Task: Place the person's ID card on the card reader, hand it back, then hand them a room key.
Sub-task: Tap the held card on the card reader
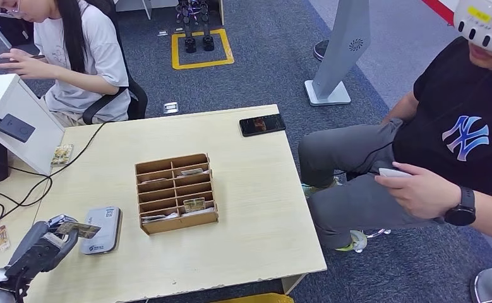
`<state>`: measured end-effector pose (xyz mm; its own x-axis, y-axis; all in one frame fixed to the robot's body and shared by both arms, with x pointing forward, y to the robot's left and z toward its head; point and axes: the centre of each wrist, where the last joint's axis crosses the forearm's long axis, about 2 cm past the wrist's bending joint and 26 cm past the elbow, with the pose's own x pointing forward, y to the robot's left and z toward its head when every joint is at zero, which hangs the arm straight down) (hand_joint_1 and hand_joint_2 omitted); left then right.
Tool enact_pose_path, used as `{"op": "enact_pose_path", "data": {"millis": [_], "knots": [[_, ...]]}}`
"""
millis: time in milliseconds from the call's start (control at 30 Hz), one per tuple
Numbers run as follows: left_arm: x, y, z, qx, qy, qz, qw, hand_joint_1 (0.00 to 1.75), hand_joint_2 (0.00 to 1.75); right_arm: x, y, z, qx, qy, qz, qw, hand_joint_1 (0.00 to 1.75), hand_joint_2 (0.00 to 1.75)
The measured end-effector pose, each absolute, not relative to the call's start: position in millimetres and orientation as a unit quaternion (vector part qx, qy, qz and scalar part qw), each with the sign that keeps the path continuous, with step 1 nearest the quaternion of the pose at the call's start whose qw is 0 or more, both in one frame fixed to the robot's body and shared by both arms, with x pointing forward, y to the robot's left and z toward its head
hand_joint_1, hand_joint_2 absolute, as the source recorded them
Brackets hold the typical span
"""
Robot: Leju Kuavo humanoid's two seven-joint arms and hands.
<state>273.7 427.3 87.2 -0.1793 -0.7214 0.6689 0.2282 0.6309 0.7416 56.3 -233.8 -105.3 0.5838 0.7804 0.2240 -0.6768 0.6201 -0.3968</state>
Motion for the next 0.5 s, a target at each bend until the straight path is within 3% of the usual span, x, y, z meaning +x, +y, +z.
{"op": "enact_pose_path", "data": {"millis": [500], "knots": [[276.1,421.1,81.6,0.256,-0.629,-0.431,0.595,1.75,1.75,56.3,-233.7,-105.3,-0.134,-0.190,0.416,0.879,0.00,0.00]]}}
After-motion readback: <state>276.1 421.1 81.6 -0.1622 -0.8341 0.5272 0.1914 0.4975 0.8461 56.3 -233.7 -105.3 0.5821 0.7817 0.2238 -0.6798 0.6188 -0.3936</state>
